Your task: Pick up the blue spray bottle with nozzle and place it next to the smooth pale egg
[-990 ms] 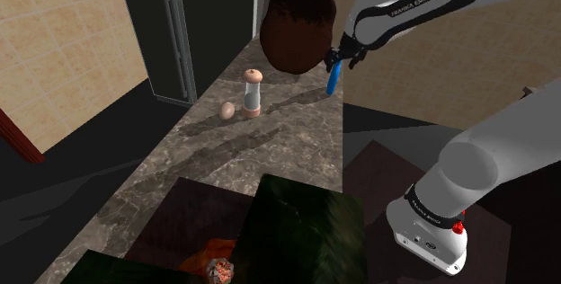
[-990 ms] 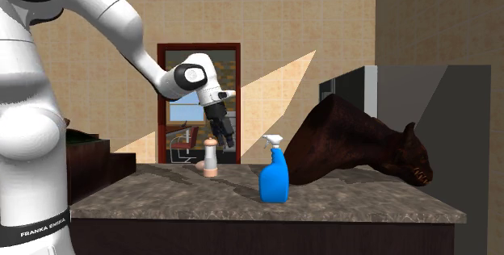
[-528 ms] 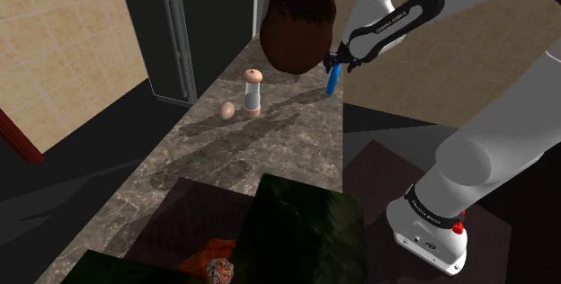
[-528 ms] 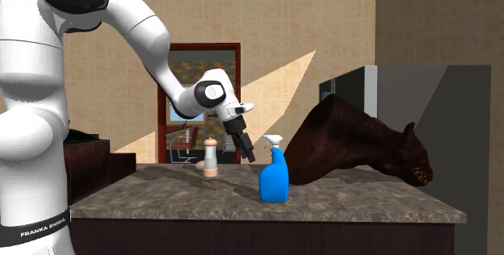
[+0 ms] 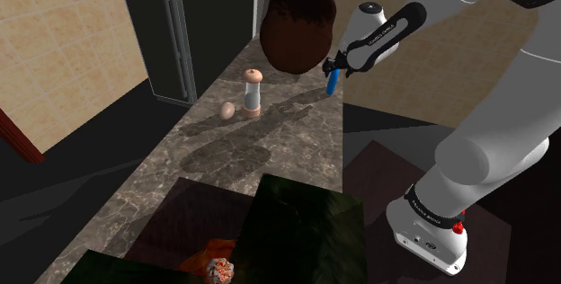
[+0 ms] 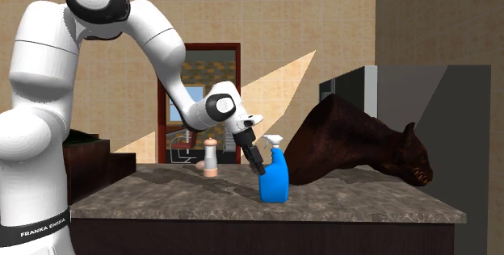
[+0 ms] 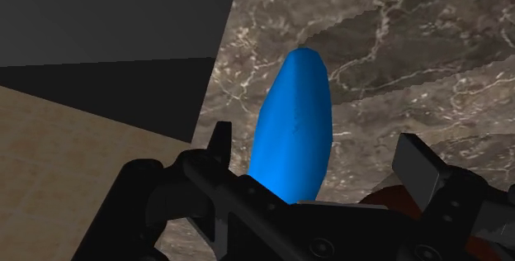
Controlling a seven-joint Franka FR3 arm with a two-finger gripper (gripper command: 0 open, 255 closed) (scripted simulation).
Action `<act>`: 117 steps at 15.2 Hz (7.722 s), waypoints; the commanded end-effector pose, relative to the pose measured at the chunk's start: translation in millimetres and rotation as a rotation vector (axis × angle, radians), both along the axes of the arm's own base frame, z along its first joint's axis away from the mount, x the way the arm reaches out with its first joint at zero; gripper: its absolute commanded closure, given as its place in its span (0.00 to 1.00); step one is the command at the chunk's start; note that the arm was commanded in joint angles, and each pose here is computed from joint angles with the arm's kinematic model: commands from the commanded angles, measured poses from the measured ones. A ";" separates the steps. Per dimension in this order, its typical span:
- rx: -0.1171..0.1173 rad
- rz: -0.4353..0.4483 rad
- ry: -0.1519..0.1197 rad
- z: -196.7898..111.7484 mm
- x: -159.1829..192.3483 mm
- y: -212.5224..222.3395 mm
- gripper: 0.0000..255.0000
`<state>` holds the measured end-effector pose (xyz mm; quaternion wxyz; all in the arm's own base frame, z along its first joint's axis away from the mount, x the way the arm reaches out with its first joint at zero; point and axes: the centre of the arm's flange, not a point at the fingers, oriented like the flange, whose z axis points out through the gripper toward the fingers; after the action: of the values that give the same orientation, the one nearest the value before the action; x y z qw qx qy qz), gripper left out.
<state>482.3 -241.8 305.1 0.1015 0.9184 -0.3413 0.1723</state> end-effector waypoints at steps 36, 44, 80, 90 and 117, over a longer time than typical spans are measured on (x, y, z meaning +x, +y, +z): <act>0.000 0.000 0.000 78.0 3.3 -4.0 1.00; 0.000 0.000 0.000 120.2 3.3 -4.0 1.00; 0.000 0.000 0.000 299.5 7.0 8.1 1.00; 0.000 0.000 0.000 261.7 43.6 129.2 1.00; 0.000 0.000 0.000 159.4 142.3 456.1 1.00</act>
<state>619.9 202.3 470.2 0.1015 0.9186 -0.3407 0.1726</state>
